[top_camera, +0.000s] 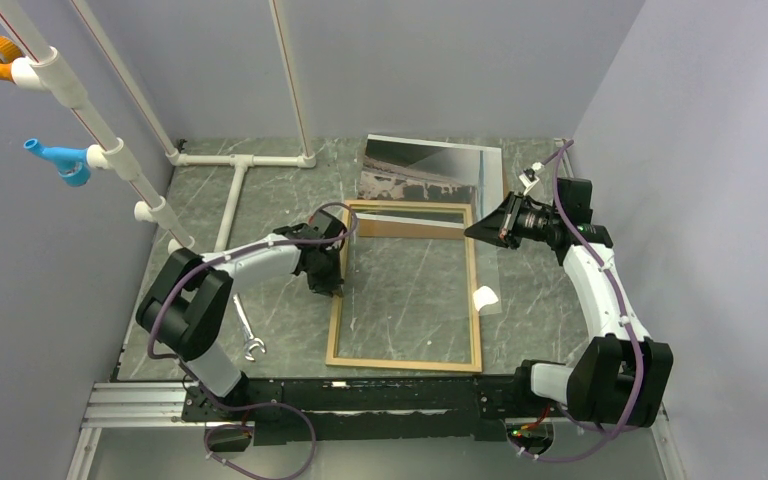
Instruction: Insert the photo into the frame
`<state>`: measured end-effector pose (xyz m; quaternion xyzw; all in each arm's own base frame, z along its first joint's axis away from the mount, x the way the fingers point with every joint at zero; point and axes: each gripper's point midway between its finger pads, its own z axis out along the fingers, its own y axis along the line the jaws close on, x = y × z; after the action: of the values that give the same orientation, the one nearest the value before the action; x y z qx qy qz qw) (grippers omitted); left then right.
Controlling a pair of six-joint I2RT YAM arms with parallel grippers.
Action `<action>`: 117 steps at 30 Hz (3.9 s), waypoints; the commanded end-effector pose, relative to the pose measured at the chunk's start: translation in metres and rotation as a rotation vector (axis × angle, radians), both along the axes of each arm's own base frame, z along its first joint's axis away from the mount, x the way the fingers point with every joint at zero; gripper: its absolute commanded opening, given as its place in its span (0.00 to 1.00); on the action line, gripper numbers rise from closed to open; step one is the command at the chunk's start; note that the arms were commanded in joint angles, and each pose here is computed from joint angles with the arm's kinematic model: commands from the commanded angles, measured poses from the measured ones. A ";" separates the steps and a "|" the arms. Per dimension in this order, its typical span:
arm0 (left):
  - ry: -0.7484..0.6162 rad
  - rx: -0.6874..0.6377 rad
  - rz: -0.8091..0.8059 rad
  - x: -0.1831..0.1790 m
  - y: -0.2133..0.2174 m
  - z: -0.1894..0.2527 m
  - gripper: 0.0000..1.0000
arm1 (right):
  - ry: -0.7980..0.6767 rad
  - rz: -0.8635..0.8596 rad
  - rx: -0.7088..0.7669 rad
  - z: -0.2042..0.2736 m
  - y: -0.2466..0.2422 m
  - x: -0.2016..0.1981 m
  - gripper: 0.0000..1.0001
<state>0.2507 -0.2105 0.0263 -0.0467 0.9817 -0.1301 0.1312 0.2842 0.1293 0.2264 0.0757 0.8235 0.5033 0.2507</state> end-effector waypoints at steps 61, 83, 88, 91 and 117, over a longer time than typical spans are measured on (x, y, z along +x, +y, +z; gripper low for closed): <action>-0.006 -0.204 -0.025 0.010 0.038 0.004 0.41 | -0.044 0.155 0.005 -0.022 0.074 0.024 0.00; 0.031 -0.125 -0.018 0.003 0.051 -0.009 0.36 | 0.046 0.172 0.005 -0.042 0.082 0.025 0.00; 0.028 -0.118 -0.016 0.003 0.052 -0.009 0.36 | 0.055 0.148 -0.020 -0.043 0.078 0.019 0.00; 0.031 -0.117 -0.014 0.002 0.052 -0.009 0.35 | 0.068 0.141 -0.018 -0.043 0.077 0.015 0.00; 0.038 -0.099 -0.018 -0.004 0.055 -0.013 0.35 | 0.108 0.140 0.017 -0.034 0.085 -0.005 0.00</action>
<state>0.2540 -0.1720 0.0281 -0.0507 0.9654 -0.2284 0.1148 0.2848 0.2056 0.1702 0.0634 0.8462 0.5026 0.1655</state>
